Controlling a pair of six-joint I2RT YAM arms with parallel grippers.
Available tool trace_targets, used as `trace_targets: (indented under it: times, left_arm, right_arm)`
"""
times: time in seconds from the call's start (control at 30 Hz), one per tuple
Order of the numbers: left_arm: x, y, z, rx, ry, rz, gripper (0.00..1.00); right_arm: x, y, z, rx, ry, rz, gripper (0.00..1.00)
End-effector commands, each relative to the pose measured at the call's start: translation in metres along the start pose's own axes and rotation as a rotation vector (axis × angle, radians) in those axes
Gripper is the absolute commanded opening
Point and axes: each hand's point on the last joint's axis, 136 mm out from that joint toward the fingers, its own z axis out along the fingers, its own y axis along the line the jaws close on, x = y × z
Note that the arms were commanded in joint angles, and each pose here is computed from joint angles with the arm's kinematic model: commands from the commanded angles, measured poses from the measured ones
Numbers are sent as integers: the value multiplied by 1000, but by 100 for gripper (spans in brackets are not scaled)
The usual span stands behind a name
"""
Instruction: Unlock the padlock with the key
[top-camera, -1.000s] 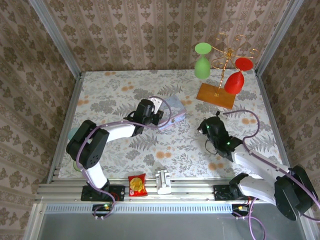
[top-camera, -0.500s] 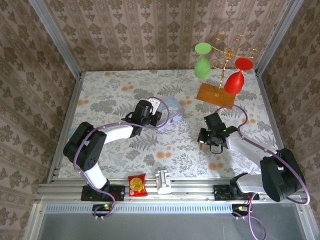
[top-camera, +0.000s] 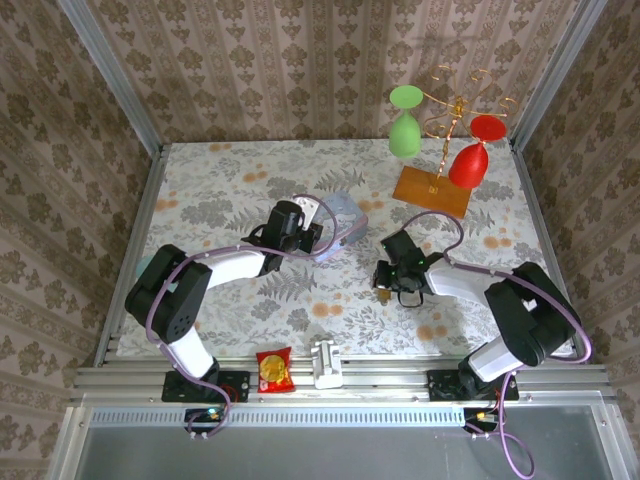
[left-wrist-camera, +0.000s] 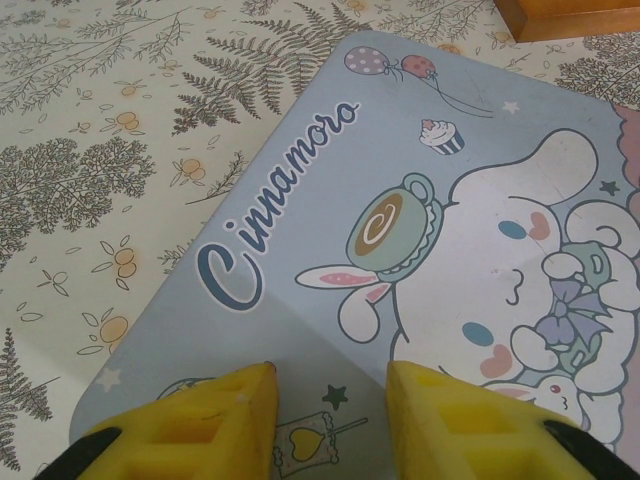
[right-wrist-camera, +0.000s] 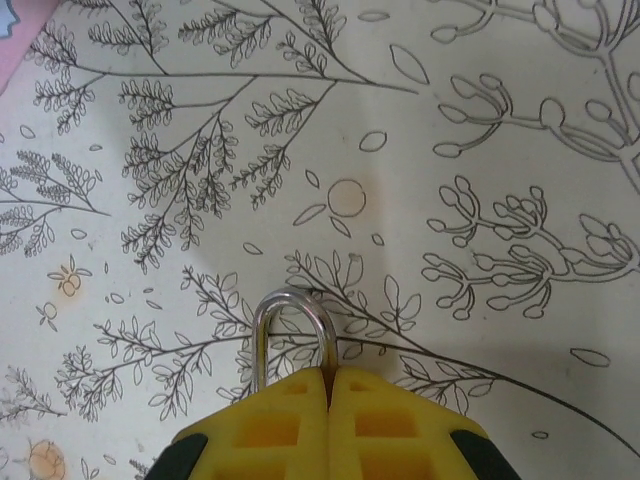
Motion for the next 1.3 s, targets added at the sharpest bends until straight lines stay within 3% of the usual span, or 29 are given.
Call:
trace_targets:
  times: [0.0,0.07,0.13,0.17,0.2,0.33,0.47,0.63,0.8,0.87,1.03,1.27]
  left_arm:
    - [60,11,-4,-41,202,-18,39]
    - [58,15,-9,-69,208,-19,49]
    - [54,20,-19,-125,216,-6,64]
    - [52,21,-25,-148,215,3,91]
    - [48,21,-32,-171,206,15,100]
    - [38,17,-52,-186,172,23,100]
    - [42,17,-65,-256,217,97,100]
    - [73,2,-50,-243,251,54,100]
    - [75,20,-27,-323,259,43,100]
    - [75,39,-22,-351,258,-19,100]
    - [66,68,-24,-358,225,-95,100]
    - [66,79,-16,-329,258,-98,100]
  right_arm:
    - [4,0,13,17,-4,6,0]
    - [11,-8,15,48,12,5,2]
    - [13,-18,12,93,6,4,11]
    - [12,-21,10,110,1,0,18]
    - [10,-22,7,120,-6,-10,21]
    - [3,-13,1,101,-17,-59,24]
    - [-11,1,-5,67,-44,-85,27]
    - [-34,14,-21,62,-114,-104,43]
    - [-45,22,-31,44,-153,-125,48]
    - [-47,24,-35,36,-166,-125,48]
    - [-56,25,-45,14,-215,-132,54]
    - [-79,20,-57,8,-253,-154,59]
